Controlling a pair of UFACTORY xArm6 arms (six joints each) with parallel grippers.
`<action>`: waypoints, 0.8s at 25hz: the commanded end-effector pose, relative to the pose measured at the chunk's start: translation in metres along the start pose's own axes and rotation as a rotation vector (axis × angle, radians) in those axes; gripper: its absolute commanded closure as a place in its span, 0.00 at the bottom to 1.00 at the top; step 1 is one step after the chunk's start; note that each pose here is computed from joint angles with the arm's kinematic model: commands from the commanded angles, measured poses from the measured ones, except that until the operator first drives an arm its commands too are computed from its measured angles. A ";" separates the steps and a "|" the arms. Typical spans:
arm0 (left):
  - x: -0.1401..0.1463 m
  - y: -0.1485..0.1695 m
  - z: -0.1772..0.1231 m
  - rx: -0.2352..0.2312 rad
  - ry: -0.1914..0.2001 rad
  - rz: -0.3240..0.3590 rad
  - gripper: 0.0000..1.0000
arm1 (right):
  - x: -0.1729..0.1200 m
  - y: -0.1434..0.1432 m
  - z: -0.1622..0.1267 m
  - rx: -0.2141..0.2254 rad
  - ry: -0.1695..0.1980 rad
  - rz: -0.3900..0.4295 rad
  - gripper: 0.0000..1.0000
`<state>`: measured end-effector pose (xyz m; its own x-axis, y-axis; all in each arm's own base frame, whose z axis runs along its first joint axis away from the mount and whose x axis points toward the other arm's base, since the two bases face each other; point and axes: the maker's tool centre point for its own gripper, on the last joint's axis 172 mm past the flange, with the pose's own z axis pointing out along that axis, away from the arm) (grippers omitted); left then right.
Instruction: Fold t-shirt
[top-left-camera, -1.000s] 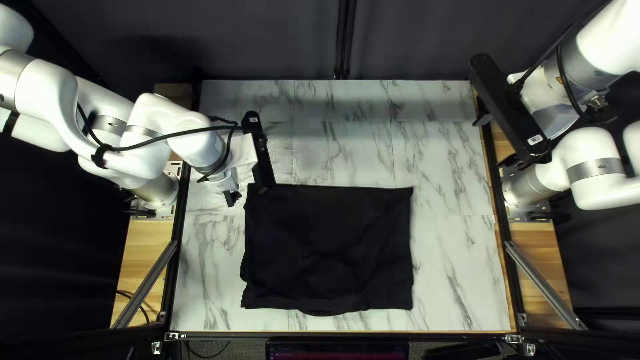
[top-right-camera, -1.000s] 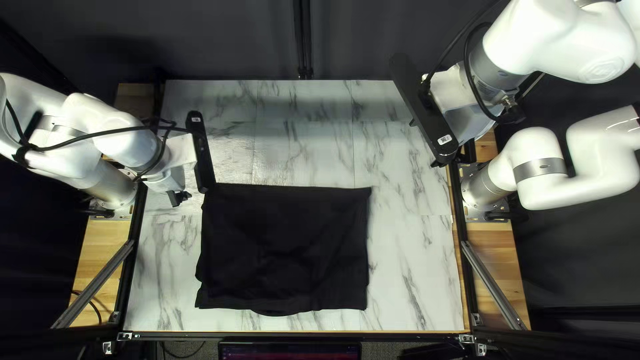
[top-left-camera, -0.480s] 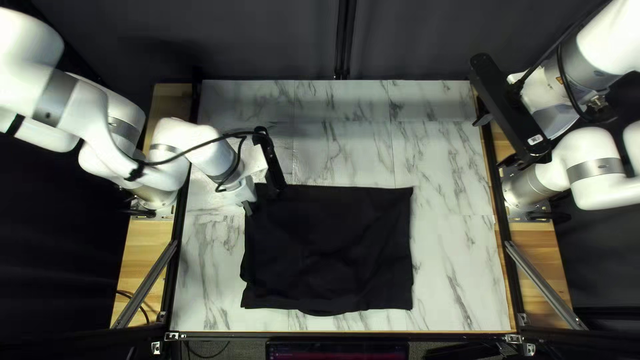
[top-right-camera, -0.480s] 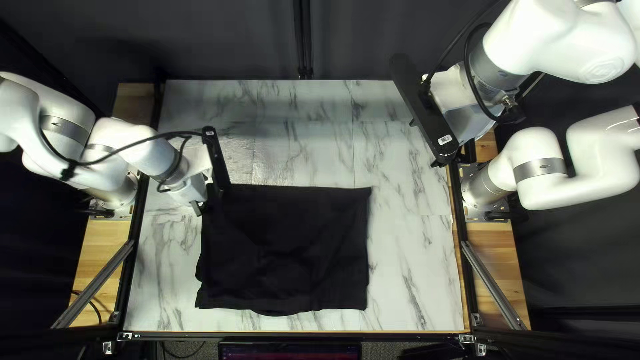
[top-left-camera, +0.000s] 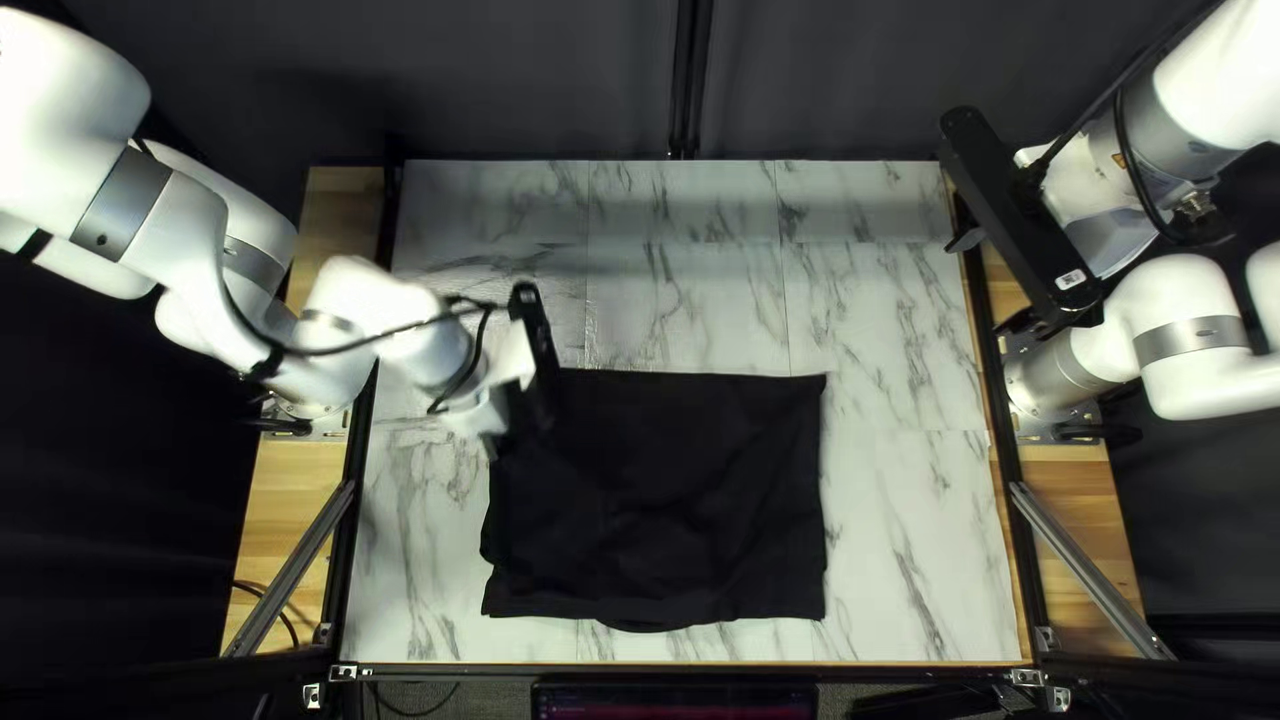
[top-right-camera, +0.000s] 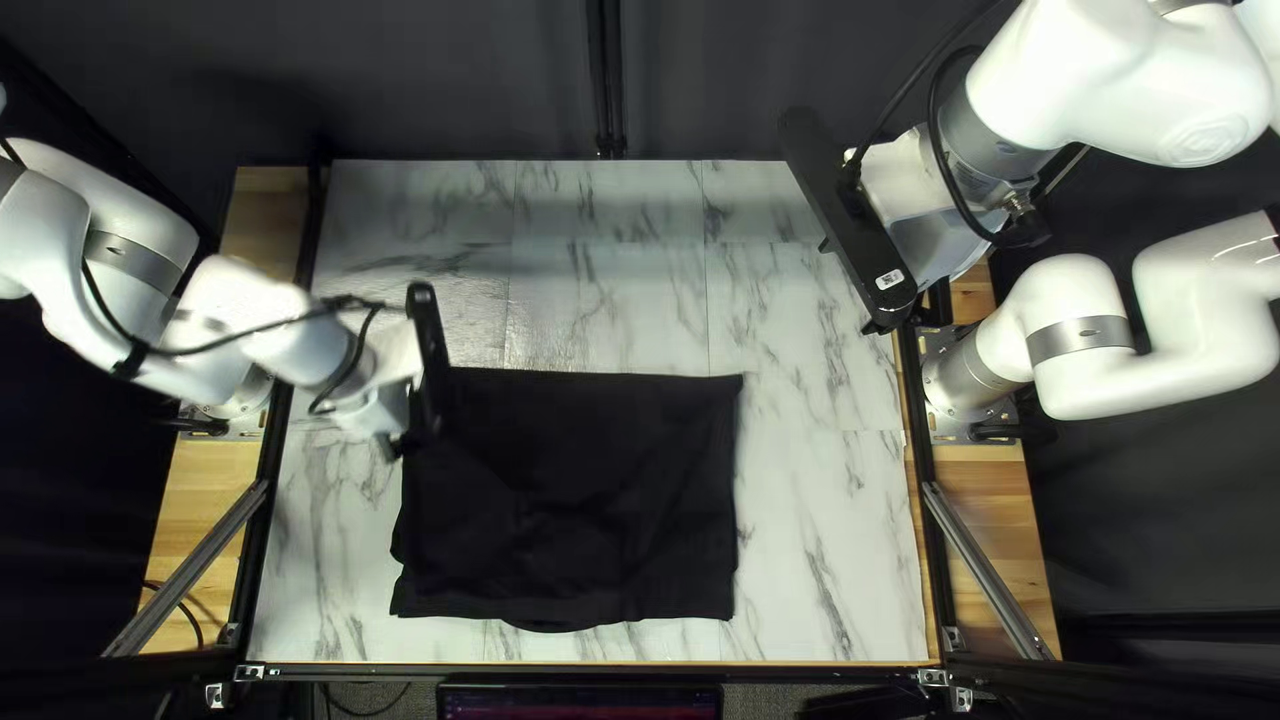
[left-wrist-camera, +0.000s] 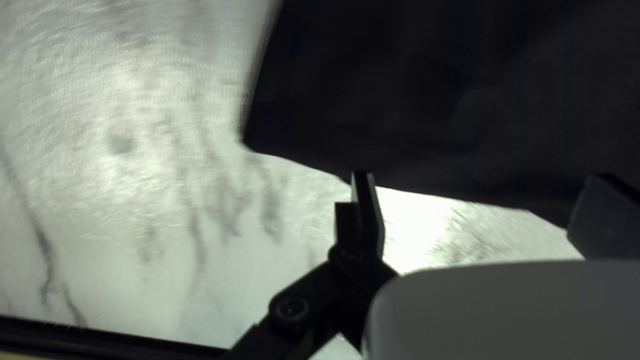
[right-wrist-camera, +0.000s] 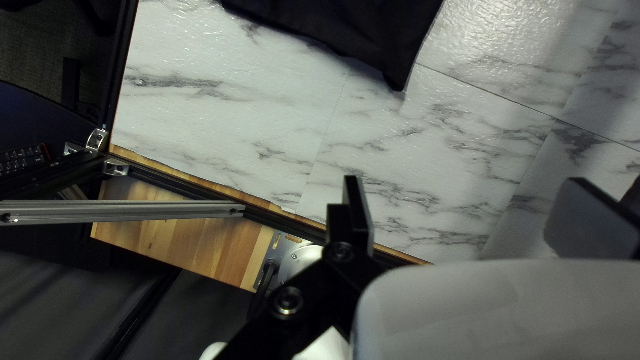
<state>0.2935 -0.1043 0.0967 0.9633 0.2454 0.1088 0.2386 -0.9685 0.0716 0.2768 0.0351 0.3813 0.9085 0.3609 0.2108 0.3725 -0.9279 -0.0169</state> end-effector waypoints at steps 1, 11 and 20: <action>-0.013 0.059 0.001 -0.048 -0.009 0.220 0.00 | 0.000 0.000 0.000 0.000 0.000 0.000 0.00; -0.030 0.078 0.015 -0.081 -0.086 0.395 0.00 | 0.000 0.000 0.000 0.000 0.000 0.000 0.00; -0.031 0.109 0.022 -0.004 -0.018 0.544 0.00 | 0.000 0.000 0.000 0.000 0.000 0.000 0.00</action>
<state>0.2856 -0.1952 0.0801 0.9777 -0.1953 0.0772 -0.2016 -0.9758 0.0844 0.2768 0.0351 0.3813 0.9084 0.3609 0.2109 0.3725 -0.9279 -0.0169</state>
